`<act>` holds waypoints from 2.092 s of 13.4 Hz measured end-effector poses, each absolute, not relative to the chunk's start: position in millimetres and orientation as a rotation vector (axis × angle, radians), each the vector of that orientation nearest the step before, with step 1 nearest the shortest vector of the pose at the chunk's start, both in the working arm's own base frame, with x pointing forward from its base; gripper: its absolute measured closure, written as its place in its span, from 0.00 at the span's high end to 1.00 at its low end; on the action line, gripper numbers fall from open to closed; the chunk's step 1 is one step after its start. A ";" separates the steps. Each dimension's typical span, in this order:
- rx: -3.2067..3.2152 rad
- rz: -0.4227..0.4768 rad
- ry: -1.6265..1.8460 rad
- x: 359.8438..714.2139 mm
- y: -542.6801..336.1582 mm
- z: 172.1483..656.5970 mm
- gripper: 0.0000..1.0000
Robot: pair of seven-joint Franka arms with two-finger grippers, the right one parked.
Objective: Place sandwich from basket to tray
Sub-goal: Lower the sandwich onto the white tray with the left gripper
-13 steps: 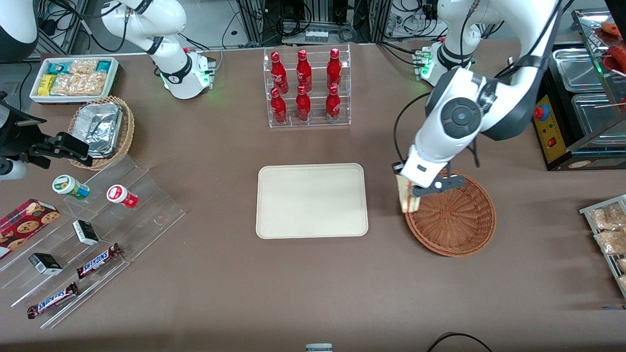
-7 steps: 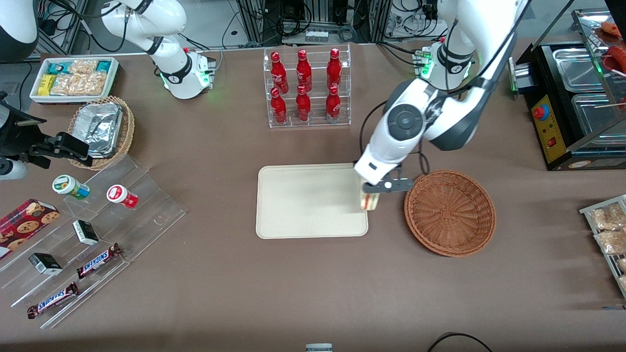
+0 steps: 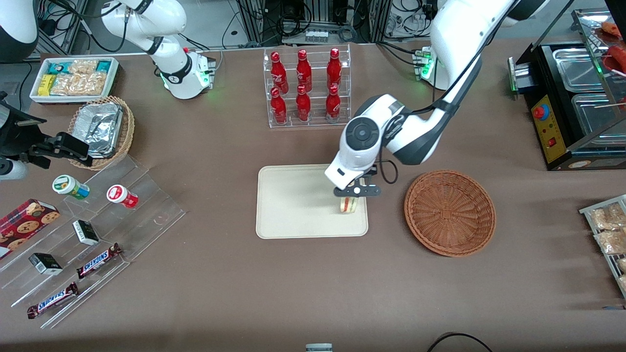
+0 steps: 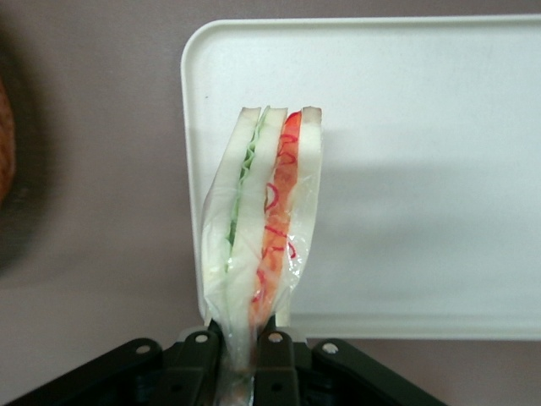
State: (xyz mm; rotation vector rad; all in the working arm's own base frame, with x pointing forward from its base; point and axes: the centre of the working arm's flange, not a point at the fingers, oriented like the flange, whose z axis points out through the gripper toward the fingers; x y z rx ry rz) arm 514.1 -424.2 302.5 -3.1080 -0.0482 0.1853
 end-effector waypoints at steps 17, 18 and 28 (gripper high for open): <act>-3.126 0.121 -0.113 532.5 -466.5 244.9 0.15; -3.129 0.121 -0.113 532.5 -467.6 243.6 0.14; -3.144 0.091 -0.138 541.3 -467.7 251.5 1.00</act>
